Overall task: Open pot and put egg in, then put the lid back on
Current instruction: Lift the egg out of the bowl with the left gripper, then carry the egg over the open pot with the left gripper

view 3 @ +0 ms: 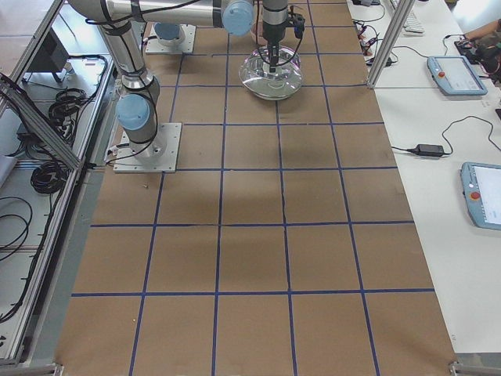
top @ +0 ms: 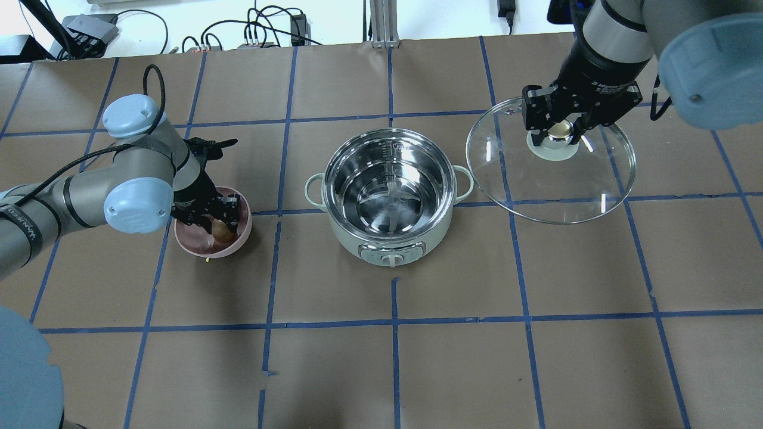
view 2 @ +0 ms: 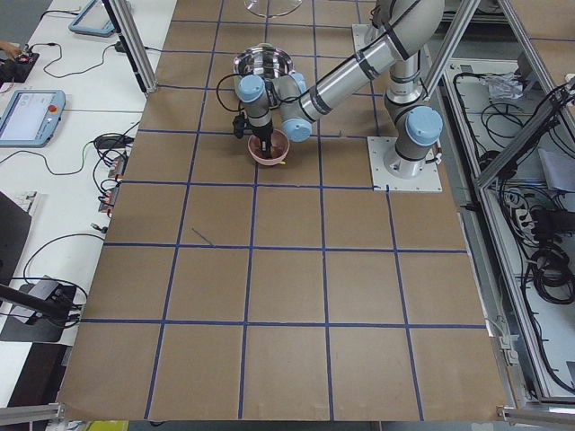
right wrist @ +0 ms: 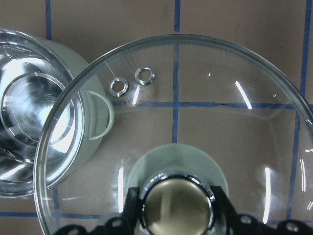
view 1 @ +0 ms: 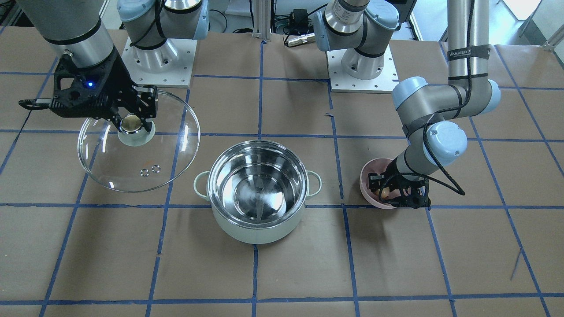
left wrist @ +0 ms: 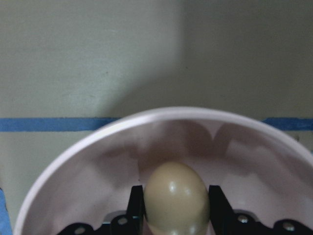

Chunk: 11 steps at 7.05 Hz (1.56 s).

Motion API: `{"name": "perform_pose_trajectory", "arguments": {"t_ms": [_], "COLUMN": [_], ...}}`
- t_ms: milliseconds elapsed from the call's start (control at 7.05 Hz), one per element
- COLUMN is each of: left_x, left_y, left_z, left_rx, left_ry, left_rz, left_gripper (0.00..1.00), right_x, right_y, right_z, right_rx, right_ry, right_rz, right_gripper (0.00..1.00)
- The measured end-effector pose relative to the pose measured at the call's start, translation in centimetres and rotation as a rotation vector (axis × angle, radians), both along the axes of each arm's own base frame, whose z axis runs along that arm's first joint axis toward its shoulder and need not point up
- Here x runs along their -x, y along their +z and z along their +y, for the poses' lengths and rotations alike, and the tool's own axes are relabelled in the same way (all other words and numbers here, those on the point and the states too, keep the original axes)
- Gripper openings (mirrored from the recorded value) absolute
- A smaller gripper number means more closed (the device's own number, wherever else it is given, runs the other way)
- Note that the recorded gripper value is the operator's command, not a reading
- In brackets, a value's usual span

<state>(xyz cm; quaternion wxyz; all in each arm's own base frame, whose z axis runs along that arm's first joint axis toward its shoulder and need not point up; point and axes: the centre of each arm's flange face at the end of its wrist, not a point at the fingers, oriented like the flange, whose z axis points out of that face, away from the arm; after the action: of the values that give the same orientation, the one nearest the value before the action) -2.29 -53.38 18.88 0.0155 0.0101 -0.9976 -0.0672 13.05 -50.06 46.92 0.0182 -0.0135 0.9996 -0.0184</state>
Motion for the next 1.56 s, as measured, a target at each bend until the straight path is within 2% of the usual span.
{"name": "perform_pose_trajectory", "arguments": {"t_ms": [568, 710, 994, 1277, 1561], "left_x": [-0.2, -0.2, 0.5, 4.7, 13.9], "left_y": [1.5, 3.4, 10.0, 14.6, 16.4], "left_z": [-0.8, -1.3, -1.8, -1.9, -0.9], "left_rx": [0.027, 0.04, 0.047, 0.073, 0.118], "left_ry": [-0.002, -0.004, 0.0, -0.009, -0.033], "left_rz": [-0.008, -0.012, -0.014, -0.021, -0.025], "left_gripper": [0.16, 0.16, 0.16, 0.16, 0.16], "right_x": [0.0, 0.1, 0.1, 0.1, 0.1], "right_y": [0.0, 0.0, 0.1, 0.1, 0.1], "right_z": [0.0, 0.0, 0.1, 0.2, 0.3], "right_rx": [0.0, 0.0, -0.001, 0.0, 0.0], "right_ry": [-0.001, -0.001, -0.002, -0.001, 0.0], "right_rz": [0.001, 0.002, 0.003, 0.002, 0.003], "right_gripper": [0.33, 0.33, 0.33, 0.32, 0.32]}}
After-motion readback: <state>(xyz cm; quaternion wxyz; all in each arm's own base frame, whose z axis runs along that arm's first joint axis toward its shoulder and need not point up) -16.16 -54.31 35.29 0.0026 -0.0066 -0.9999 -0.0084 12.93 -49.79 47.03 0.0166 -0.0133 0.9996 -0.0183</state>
